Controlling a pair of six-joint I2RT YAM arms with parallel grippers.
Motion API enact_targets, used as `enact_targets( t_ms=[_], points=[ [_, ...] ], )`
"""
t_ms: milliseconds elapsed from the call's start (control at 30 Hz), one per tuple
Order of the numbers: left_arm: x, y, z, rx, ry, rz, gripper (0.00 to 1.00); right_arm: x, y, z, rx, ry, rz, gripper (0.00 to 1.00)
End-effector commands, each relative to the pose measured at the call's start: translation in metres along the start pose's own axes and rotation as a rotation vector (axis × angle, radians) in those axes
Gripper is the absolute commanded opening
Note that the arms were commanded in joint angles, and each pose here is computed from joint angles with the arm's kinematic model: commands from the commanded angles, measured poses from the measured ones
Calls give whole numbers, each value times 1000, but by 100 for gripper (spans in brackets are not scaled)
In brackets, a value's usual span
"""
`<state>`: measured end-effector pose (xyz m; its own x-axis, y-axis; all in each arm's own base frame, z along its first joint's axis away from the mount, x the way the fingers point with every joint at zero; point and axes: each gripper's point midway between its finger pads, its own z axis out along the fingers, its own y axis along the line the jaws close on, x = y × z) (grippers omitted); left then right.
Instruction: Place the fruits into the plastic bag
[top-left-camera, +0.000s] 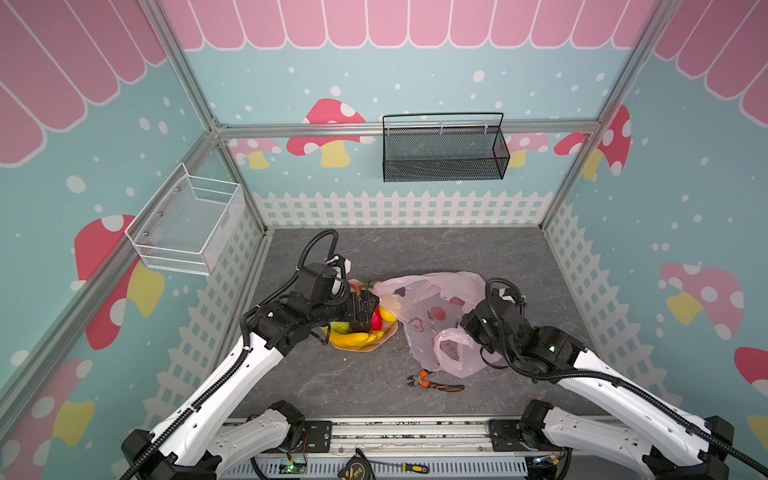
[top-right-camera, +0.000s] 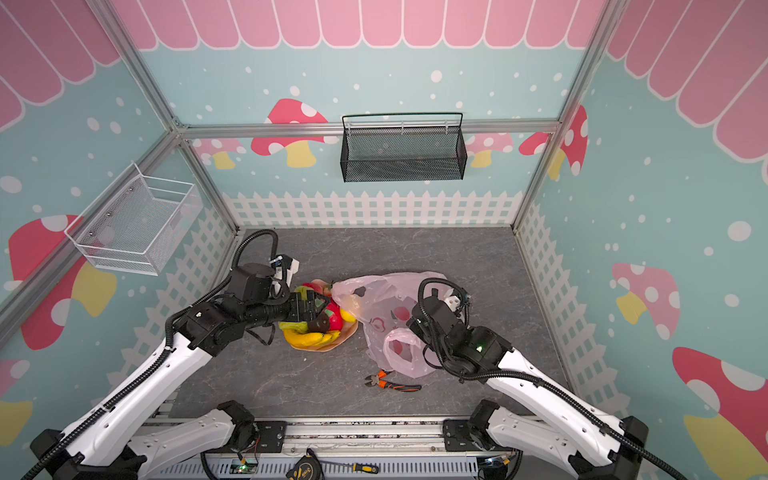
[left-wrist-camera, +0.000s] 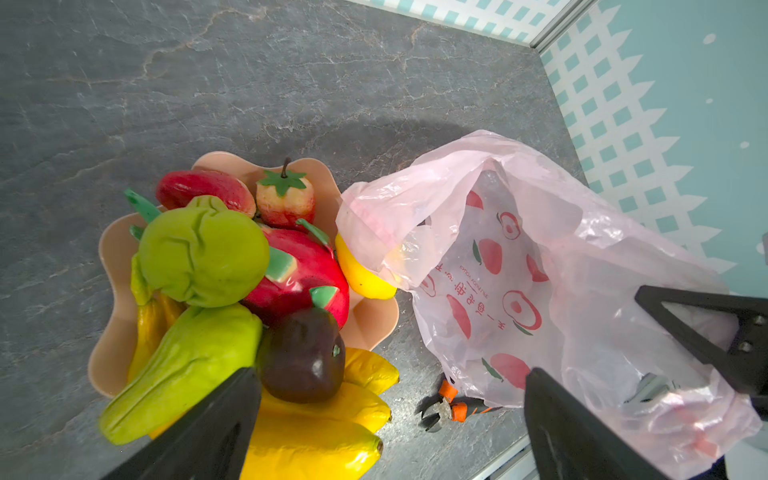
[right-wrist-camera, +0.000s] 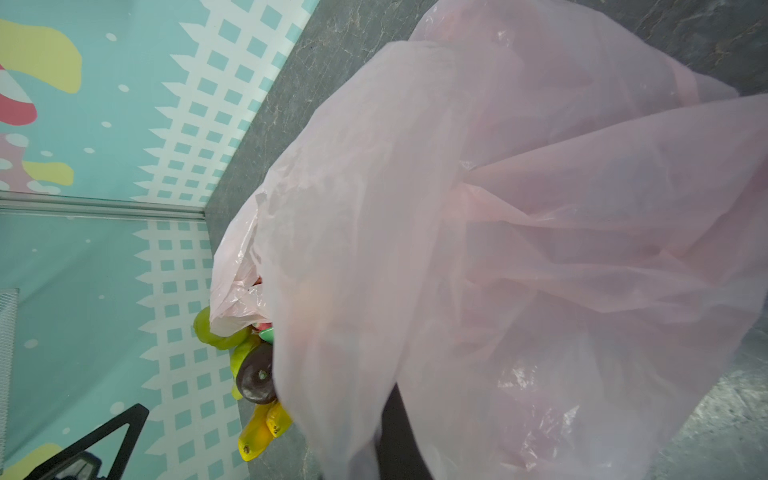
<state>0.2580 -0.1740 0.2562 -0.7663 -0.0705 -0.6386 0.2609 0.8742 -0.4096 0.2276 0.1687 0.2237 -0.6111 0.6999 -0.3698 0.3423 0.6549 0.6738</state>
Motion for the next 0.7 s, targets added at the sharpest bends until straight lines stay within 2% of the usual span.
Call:
enact_targets(
  t_ms=[0,233,533,667],
  points=[
    [3,-1,-15,-1,17,84,100,-11,15,-3,-67,-46,73,0],
    [18,19,-20,-81,65,174,100,-9,18,0,-86,-34,75,0],
    [4,61,3,-215,111,50,100,-5,16,3,-80,-19,48,0],
    [-4,78,21,-293,148,55,99,-4,16,3,-82,-13,44,0]
  ],
)
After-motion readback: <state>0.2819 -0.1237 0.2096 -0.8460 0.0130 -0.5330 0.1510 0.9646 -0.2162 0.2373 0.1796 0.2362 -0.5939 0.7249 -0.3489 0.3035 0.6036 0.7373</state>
